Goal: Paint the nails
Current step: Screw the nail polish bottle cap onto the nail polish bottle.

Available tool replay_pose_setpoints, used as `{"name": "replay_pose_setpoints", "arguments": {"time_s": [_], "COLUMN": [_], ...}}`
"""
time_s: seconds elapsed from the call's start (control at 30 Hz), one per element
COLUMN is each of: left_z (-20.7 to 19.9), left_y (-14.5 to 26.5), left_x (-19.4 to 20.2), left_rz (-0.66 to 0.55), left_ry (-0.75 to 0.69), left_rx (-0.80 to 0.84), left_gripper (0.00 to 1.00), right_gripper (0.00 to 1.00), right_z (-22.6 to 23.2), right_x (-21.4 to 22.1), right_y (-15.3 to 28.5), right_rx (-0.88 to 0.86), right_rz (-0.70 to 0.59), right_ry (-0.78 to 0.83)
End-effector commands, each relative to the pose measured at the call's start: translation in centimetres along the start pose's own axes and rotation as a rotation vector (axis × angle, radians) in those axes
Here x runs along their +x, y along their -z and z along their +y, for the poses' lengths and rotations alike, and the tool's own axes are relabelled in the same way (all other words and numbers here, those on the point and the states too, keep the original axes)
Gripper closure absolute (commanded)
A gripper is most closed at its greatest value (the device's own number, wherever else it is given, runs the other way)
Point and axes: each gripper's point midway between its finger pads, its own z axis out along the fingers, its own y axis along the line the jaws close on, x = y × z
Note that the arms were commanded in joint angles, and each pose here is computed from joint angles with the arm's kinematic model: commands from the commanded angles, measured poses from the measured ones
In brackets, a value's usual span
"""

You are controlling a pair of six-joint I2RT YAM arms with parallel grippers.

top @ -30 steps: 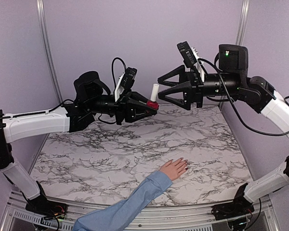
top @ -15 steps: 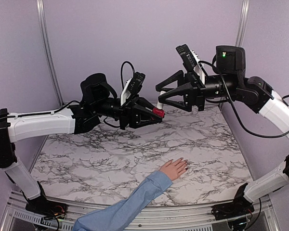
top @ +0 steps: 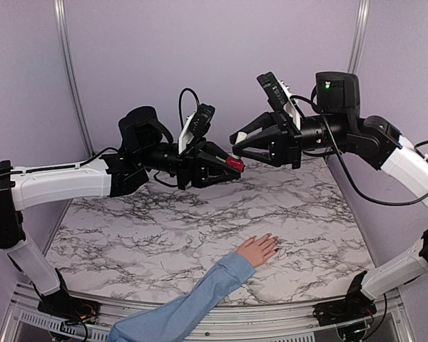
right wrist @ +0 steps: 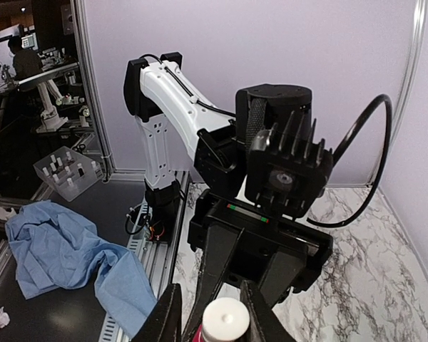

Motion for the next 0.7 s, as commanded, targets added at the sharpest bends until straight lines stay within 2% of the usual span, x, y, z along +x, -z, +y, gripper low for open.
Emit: {"name": "replay_pose_setpoints", "arguments": {"time_s": [0.0,0.13,0.23,0.67], "left_z": [-0.1,0.6,1.3,4.4], "left_y": [0.0,0.7,1.3,3.1], "left_x": [-1.7,-2.2,-2.8,-4.7], "left_rz": [-0.035,-0.049,-0.068,-0.139], "left_ry": [-0.061,-0.076,-0.091,-0.163], "left_rx": [0.005,-0.041,-0.095,-0.354], "left_gripper": [1.0,1.0,1.0,1.0], "right_gripper": [0.77,0.93,0.98,1.0], "right_z": [0.0,-0.4,-0.6,-3.6], "right_x": [0.0,0.2,0.2,0.7], "right_y": [0.1,0.1,0.0,-0.2], "right_rx": [0.005,0.025,0.034,0.199], "right_rz": [0.0,0.005,0.005,0.028], "right_ry": [-0.015,-0.028,-0.036,-0.077]}}
